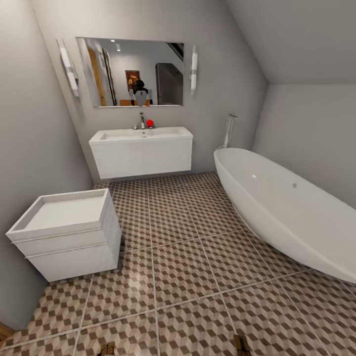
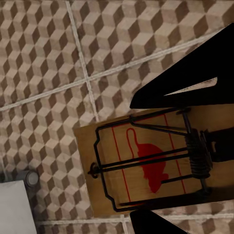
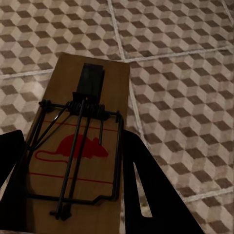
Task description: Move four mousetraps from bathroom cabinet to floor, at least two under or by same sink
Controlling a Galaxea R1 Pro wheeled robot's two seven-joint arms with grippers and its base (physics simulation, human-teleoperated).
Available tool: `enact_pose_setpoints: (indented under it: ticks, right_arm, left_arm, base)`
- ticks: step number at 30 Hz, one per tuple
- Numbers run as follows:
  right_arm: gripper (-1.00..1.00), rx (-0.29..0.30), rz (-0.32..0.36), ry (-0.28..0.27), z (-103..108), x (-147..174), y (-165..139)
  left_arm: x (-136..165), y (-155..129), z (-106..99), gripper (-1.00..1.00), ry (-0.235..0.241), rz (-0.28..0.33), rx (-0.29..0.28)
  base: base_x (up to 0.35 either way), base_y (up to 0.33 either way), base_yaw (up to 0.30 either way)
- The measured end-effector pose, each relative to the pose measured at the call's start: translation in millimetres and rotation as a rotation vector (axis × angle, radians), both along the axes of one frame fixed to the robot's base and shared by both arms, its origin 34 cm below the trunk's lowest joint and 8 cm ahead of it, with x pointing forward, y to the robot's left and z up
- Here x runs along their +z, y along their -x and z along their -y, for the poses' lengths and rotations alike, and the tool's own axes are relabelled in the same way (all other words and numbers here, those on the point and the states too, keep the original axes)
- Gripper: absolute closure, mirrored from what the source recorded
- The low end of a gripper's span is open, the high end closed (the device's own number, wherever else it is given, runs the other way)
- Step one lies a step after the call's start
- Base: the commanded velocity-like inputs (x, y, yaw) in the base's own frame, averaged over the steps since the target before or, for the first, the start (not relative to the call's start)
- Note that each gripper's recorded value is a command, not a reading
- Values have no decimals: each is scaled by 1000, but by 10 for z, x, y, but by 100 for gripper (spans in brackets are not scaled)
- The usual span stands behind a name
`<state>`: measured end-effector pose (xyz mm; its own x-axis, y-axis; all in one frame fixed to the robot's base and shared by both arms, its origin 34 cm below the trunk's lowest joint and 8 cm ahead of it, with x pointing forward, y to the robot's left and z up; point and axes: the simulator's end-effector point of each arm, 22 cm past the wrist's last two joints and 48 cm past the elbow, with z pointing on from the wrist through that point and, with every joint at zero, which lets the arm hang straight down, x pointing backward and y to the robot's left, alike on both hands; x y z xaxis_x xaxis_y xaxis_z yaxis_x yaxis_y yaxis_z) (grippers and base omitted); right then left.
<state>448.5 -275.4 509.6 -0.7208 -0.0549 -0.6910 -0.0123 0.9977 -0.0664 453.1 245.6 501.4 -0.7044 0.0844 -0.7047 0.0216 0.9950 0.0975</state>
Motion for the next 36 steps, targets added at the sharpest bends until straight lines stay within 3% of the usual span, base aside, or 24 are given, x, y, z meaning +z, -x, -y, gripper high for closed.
enact_pose_setpoints:
  ticks: [20, 36]
  right_arm:
    - [100, 0, 1, 0, 0, 2, -3]
    - [100, 0, 1, 0, -1, 2, -4]
  left_arm:
    - [0, 0, 0, 100, 0, 0, 0]
    - [0, 0, 0, 100, 0, 0, 0]
  base:
    - [331, -128, 0]
    - [331, -11, 53]
